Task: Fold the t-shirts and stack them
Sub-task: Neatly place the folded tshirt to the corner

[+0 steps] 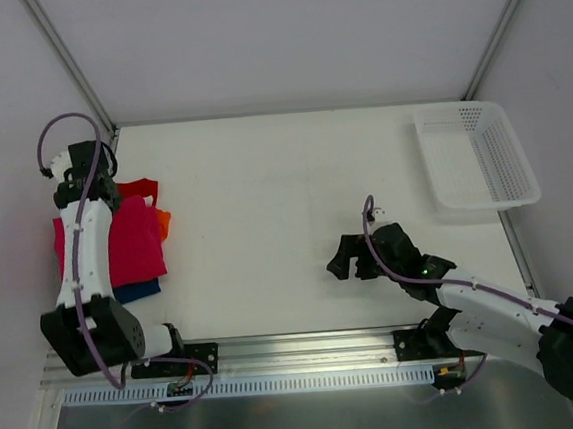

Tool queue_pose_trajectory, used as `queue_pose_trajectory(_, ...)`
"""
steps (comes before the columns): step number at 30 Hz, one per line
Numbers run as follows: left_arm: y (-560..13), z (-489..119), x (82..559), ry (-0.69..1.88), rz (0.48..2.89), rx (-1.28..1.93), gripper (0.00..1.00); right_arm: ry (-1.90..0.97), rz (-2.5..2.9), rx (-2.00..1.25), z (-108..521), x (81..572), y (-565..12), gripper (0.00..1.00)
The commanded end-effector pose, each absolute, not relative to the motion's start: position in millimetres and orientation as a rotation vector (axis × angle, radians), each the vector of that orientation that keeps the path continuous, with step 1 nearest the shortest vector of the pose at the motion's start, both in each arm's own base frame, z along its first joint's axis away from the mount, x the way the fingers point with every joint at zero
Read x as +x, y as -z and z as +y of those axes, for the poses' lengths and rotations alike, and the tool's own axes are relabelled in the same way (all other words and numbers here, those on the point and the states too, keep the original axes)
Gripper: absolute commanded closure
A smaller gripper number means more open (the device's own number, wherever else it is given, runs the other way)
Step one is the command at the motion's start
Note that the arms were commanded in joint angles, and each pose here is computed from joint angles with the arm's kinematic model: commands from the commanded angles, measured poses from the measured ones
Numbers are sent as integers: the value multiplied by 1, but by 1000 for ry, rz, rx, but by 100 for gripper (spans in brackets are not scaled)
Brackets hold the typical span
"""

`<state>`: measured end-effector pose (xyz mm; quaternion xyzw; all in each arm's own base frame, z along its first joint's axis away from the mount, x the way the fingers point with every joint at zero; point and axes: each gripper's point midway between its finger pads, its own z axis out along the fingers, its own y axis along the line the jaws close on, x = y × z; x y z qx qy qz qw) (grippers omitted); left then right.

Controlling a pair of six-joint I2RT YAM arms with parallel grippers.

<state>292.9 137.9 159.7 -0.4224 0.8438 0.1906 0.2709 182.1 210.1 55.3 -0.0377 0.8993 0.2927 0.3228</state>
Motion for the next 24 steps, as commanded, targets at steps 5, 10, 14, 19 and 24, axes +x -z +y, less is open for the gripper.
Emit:
queue_pose_trajectory(5, -382, 94, 246, -165, 1678, -925, 100, -604, 2207, -114, 180, 196, -126, 0)
queue_pose_trajectory(10, -388, 45, 226, 79, 1707, -704, 100, -541, 2134, -100, 161, 198, -160, 1)
queue_pose_trajectory(14, -373, -14, 237, 372, 1733, -394, 100, -484, 2148, -78, 147, 193, -162, 1)
queue_pose_trajectory(19, -345, -108, 214, 891, 1712, 64, 92, -425, 2174, -68, 139, 193, -160, 1)
queue_pose_trajectory(24, -300, -151, 201, 1190, 1818, 217, 89, -441, 2199, -84, 152, 200, -156, 0)
